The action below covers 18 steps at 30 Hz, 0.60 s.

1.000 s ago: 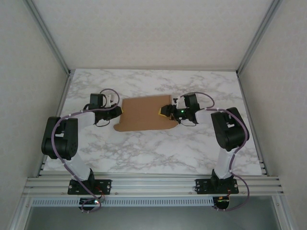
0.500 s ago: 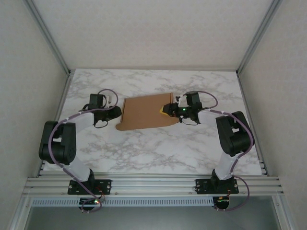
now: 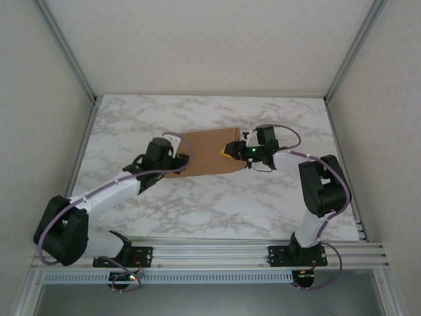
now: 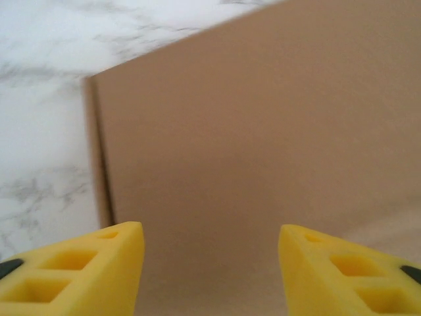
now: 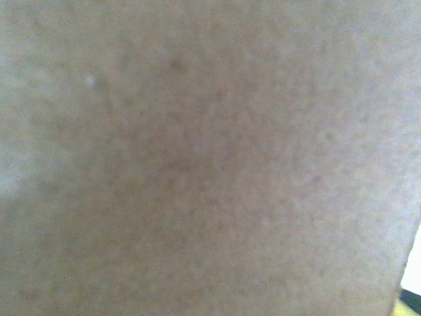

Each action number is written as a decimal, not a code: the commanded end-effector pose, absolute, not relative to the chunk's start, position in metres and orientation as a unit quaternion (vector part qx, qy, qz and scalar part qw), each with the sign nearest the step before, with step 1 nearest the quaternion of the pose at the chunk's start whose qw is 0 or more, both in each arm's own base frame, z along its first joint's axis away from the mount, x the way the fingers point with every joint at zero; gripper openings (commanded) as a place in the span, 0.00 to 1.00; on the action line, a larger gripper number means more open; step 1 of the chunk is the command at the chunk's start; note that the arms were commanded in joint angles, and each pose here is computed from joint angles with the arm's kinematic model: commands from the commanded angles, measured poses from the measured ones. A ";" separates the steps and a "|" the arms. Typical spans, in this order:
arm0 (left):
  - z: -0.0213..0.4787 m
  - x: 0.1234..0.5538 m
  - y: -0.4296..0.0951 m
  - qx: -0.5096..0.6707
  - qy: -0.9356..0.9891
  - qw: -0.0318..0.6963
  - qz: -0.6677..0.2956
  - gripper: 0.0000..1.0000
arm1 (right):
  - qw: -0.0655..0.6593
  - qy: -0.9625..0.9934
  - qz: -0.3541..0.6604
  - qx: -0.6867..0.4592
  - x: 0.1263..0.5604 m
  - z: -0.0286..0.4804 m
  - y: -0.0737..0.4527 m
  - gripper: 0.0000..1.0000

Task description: Fold the paper box

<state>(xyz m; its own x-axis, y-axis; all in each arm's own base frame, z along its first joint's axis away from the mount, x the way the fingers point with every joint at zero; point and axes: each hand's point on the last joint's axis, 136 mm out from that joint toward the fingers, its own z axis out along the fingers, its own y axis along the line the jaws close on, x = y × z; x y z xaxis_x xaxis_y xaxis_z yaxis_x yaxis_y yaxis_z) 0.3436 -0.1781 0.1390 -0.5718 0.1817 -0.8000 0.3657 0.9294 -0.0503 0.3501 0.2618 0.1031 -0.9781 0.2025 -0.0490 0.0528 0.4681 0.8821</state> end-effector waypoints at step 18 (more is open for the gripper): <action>0.112 0.339 -0.211 0.407 0.789 0.461 0.013 0.65 | 0.032 0.859 0.500 0.103 0.342 0.091 0.263 0.40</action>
<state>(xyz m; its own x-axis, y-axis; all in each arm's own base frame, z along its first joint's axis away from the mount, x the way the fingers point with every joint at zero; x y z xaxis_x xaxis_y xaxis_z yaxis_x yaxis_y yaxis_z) 0.3244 -0.2059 0.1030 -0.2849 0.6331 -0.7198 0.6613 0.6734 0.3305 0.3493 0.2625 0.1040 -0.9786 0.2027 -0.0360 0.0632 0.4624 0.8844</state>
